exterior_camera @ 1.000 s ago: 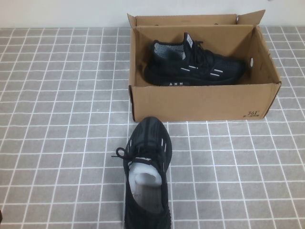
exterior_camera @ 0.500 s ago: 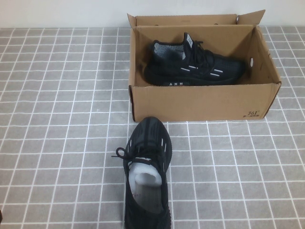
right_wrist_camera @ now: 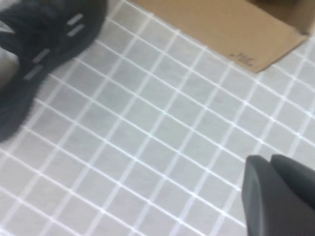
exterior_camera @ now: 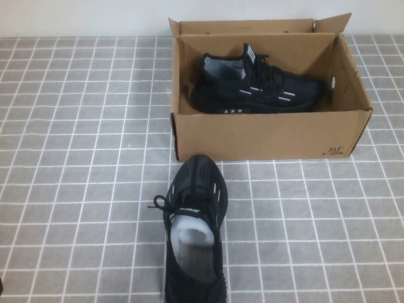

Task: Put shoes into padded shoe box

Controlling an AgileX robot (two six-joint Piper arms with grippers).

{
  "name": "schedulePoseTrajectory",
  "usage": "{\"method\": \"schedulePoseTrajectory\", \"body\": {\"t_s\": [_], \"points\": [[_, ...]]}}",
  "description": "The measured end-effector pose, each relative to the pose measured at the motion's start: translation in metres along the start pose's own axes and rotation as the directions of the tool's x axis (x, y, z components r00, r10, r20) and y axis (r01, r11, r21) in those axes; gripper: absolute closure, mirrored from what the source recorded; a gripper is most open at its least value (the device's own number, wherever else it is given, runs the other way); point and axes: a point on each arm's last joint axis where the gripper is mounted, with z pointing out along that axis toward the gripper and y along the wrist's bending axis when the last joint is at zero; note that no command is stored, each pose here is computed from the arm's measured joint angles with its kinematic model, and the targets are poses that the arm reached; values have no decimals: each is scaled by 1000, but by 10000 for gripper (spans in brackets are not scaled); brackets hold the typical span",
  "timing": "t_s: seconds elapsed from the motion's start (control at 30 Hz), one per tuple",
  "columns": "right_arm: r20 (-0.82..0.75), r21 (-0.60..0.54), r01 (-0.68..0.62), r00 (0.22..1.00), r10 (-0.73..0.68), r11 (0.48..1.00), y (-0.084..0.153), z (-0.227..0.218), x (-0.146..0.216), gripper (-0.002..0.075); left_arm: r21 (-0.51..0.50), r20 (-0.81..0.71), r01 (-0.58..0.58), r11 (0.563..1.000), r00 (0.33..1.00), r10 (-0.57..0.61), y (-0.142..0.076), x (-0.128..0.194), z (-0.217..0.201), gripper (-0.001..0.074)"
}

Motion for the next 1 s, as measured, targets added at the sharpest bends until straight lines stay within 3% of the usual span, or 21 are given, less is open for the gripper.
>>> {"method": "schedulePoseTrajectory", "body": {"t_s": [0.13,0.23,0.47,0.73,1.0], "points": [[46,67,0,999,-3,998,-10,-7,1,733,0,0,0,1000,1000,0,0,0,0,738],[165,136,-74,985,51,988,-23,-22,6,734,0,0,0,1000,1000,0,0,0,0,738],[506,296,-332,850,148,896,-34,-40,66,734,0,0,0,1000,1000,0,0,0,0,738],[611,402,-450,780,132,798,-19,16,160,734,0,0,0,1000,1000,0,0,0,0,738],[621,444,-487,772,133,753,-7,90,232,734,0,0,0,1000,1000,0,0,0,0,738]]}}
